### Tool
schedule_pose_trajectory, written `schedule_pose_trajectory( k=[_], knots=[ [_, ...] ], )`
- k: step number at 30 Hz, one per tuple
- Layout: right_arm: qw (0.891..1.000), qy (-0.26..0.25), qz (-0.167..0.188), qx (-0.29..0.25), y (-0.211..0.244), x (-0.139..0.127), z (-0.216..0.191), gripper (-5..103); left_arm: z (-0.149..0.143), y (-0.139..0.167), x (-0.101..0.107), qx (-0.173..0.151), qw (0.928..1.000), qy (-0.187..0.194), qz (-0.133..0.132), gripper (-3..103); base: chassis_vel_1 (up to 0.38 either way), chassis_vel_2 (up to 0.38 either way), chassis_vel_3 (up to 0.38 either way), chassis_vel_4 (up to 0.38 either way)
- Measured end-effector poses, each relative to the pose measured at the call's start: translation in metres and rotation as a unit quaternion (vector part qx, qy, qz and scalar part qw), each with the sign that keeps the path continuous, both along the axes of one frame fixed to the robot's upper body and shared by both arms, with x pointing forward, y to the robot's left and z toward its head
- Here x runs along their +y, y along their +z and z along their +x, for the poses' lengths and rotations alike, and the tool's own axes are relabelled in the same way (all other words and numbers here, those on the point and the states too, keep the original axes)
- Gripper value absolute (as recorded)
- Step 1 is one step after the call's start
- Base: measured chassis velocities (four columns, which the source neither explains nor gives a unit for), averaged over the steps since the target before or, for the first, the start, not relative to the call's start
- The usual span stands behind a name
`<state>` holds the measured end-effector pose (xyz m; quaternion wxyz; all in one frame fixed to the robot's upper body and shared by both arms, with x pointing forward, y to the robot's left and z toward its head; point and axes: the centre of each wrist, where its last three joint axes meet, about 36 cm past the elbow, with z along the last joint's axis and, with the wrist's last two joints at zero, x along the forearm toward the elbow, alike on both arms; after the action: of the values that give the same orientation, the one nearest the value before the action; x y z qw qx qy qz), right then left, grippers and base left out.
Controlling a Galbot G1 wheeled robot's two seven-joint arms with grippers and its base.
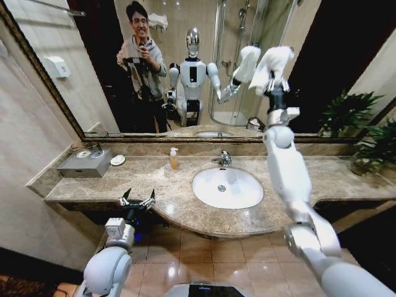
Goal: Pick up the towel from the sink counter and wipe the mirror surface.
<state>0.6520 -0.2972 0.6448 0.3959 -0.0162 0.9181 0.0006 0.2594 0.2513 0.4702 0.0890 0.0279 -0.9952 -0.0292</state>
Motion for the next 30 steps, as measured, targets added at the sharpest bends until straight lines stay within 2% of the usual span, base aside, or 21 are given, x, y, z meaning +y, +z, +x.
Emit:
schedule_pose_trajectory(
  k=[10,23,30],
  knots=[
    [1.000,0.019,-0.018,-0.003,-0.003,0.006,-0.027,15,0.000,0.000,0.000,0.000,1.0000,0.000,0.000,100,-0.049,0.002,0.056,0.000],
    [0.999,0.030,-0.021,-0.018,0.002,0.018,-0.058,15,0.000,0.000,0.000,0.000,1.0000,0.000,0.000,100,-0.246,0.046,0.234,-0.032],
    [1.000,0.011,-0.008,-0.013,0.013,-0.003,-0.044,15,0.000,0.000,0.000,0.000,1.0000,0.000,0.000,100,-0.066,-0.052,0.031,0.032]
  ],
)
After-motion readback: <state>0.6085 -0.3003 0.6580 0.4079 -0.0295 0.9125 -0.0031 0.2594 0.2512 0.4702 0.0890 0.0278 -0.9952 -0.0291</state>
